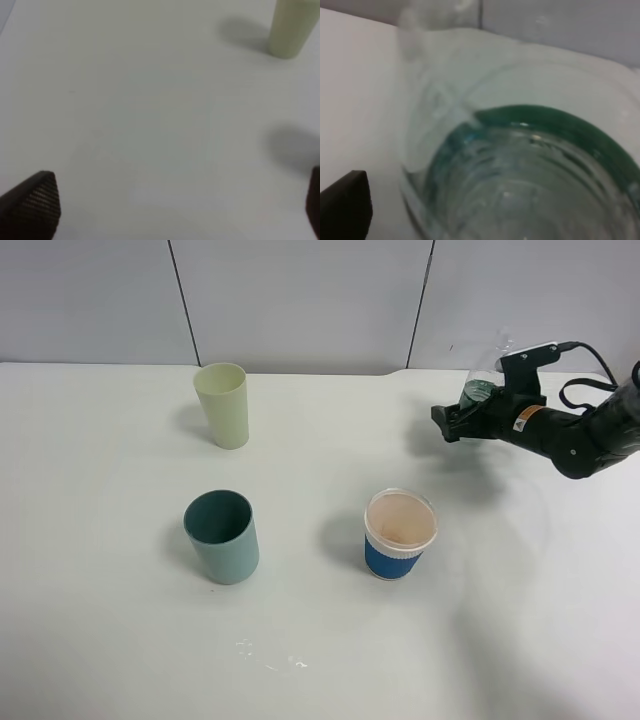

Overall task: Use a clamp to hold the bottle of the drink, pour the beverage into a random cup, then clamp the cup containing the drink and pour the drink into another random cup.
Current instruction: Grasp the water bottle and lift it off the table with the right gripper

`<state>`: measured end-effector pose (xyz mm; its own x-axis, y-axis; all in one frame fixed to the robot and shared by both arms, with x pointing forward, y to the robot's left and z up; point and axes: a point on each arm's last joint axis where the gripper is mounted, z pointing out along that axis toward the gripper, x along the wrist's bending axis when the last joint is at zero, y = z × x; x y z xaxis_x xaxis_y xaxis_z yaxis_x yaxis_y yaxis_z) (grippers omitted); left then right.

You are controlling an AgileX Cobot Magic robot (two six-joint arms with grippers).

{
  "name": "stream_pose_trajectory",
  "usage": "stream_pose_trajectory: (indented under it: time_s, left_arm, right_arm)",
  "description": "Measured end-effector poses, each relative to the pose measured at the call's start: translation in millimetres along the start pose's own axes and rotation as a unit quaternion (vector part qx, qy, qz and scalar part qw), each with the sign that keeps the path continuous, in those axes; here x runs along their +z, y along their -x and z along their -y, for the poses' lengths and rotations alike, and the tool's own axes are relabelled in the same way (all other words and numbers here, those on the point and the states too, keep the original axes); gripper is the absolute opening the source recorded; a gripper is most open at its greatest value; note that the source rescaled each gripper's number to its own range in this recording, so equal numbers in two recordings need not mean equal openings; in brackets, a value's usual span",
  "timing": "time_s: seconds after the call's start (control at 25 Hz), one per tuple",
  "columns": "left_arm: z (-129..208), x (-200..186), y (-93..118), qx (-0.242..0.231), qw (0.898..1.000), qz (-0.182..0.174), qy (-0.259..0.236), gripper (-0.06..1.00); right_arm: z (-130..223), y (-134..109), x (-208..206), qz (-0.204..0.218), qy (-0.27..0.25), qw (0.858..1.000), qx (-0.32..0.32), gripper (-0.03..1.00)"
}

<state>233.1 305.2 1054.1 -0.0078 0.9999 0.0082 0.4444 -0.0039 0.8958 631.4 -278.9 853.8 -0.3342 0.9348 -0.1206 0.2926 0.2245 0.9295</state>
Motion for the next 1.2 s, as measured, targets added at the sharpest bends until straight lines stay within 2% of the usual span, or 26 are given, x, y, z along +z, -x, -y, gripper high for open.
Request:
stream_pose_trajectory:
  time_s: [0.12,0.2,0.24,0.32,0.36,0.68,0.84,1.04,1.2]
  left_arm:
    - [0.0,0.0,0.0,0.0,1.0,0.0,0.0,1.0]
    - [0.0,0.0,0.0,0.0,1.0,0.0,0.0,1.0]
    - [0.0,0.0,0.0,0.0,1.0,0.0,0.0,1.0]
    - [0.0,0.0,0.0,0.0,1.0,0.0,0.0,1.0]
    - [0.0,0.0,0.0,0.0,1.0,0.0,0.0,1.0]
    - [0.0,0.0,0.0,0.0,1.0,0.0,0.0,1.0]
    - [0.0,0.0,0.0,0.0,1.0,0.0,0.0,1.0]
    - [0.0,0.0,0.0,0.0,1.0,0.0,0.0,1.0]
    - [0.0,0.0,0.0,0.0,1.0,0.0,0.0,1.0]
  right_arm:
    - [-4.2,-0.4,1.8,-0.001,0.013,1.0,-0.002,0.87]
    - [-5.0,-1.6,2.0,-0.003,0.016,1.0,-0.003,0.71]
    - [-5.0,-1.5,2.0,-0.003,0.016,1.0,-0.003,0.54]
    - [-5.0,-1.7,2.0,-0.003,0.016,1.0,-0.003,0.04]
    - [-5.5,-2.1,2.3,-0.004,0.017,1.0,-0.003,0.0]
    - [-6.1,-3.1,1.8,-0.012,0.007,1.0,0.003,0.02]
    - [-13.2,-3.4,-2.7,-0.021,-0.018,0.999,0.018,0.02]
    - [-24.9,-1.8,-11.9,-0.013,-0.071,0.996,0.06,0.02]
    - [-43.4,-7.4,-20.3,-0.023,-0.074,0.996,0.042,0.02]
